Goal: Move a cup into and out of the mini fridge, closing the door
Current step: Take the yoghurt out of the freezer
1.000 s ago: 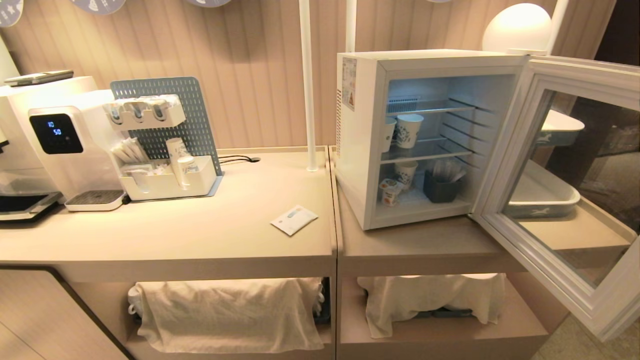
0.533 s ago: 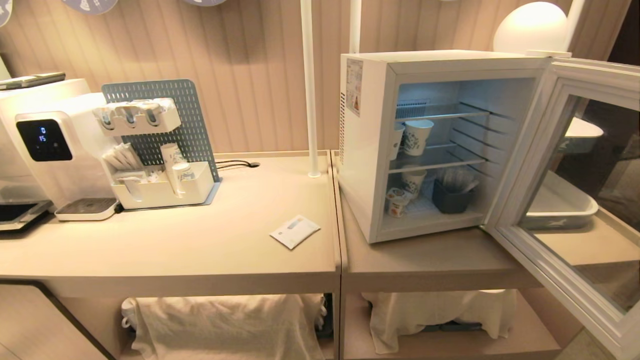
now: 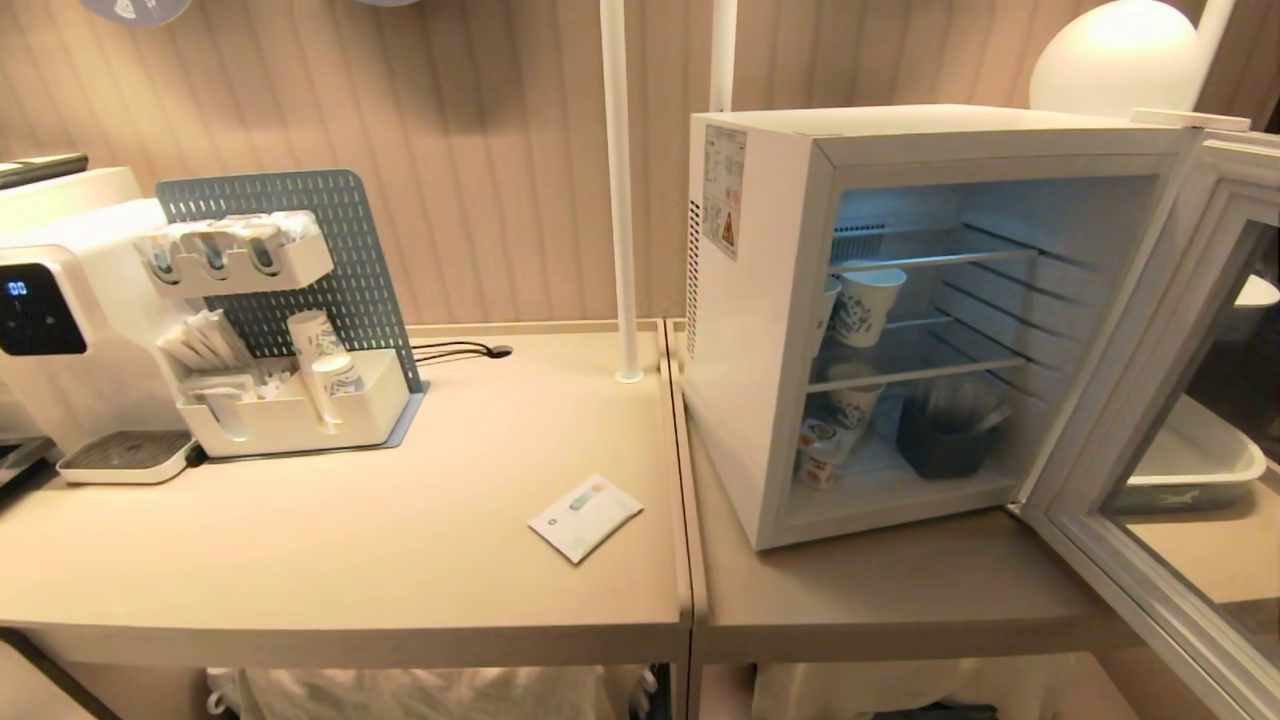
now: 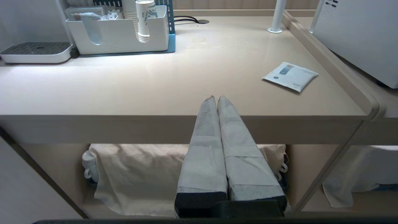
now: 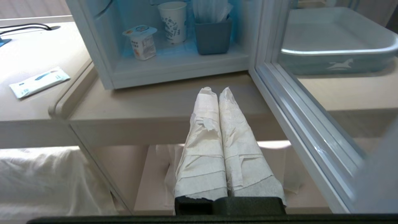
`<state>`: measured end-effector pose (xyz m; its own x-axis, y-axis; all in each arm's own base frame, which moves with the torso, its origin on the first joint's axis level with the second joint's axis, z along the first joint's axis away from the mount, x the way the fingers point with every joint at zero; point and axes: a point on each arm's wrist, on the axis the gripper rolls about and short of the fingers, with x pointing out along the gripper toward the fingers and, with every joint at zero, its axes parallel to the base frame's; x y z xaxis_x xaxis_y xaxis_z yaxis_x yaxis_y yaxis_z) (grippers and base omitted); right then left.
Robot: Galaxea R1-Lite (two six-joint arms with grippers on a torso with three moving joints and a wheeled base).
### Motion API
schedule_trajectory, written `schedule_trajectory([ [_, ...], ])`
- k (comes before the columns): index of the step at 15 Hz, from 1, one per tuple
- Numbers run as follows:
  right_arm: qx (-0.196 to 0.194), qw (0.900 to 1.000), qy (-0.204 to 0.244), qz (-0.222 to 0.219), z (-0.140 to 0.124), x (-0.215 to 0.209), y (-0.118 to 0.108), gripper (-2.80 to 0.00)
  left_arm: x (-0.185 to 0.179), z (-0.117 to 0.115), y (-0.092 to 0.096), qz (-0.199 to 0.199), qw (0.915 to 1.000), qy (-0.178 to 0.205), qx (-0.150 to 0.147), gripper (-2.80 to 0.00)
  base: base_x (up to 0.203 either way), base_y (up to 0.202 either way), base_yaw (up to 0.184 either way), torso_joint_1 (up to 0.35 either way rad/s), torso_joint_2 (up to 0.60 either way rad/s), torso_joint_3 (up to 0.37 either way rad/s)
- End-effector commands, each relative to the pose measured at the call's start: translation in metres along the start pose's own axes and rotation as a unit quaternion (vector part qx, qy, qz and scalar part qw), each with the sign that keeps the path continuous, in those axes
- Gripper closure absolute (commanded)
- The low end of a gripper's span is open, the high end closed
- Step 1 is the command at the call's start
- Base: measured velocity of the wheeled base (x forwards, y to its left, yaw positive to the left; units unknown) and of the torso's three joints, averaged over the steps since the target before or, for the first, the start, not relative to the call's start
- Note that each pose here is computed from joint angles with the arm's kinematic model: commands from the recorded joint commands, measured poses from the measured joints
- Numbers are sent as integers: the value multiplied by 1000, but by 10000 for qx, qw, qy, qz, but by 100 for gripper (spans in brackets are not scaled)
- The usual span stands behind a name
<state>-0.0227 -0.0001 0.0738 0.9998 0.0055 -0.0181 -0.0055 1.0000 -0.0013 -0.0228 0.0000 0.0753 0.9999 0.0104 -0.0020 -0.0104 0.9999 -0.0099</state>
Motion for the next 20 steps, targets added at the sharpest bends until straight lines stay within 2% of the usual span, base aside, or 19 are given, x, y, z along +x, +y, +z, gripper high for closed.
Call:
schedule_trajectory([
  [1,-1,10000,9,3,0,0,0,0,0,0,0,9,10000,5,-4,0,192,0,-2,2,2,2],
  [6,-1,10000,9,3,0,0,0,0,0,0,0,9,10000,5,-35,0,182,0,1,2,3,4],
  [8,-1,10000,-93,-8,2,-1,0,0,0,0,0,9,10000,3,-35,0,39,0,-5,4,4,-1],
  [10,86,9990,-436,-63,33,-9,0,0,0,0,0,7,10000,2,2,0,0,0,0,0,0,0],
  [12,239,9977,-635,-49,92,-19,0,0,0,0,0,9,10000,5,64,0,0,0,0,0,0,0],
  [13,294,9989,-353,2,115,-8,0,0,0,0,0,9,10000,-1,57,0,0,0,0,0,0,0],
  [14,357,9993,136,44,127,14,0,0,0,0,0,9,10000,4,57,0,0,0,0,0,0,0],
  [15,451,9956,815,78,130,46,0,0,0,0,0,9,10000,0,40,0,0,0,0,0,0,0],
  [16,545,9885,1407,120,128,80,1,0,0,0,0,9,10000,-2,34,0,0,0,0,0,0,0],
  [18,642,9706,2304,276,114,144,6,0,0,0,0,2,10000,-2,95,0,0,0,0,0,0,0],
  [20,617,9535,2897,563,87,204,21,0,0,0,0,2,10000,5,73,0,0,0,0,0,0,0],
])
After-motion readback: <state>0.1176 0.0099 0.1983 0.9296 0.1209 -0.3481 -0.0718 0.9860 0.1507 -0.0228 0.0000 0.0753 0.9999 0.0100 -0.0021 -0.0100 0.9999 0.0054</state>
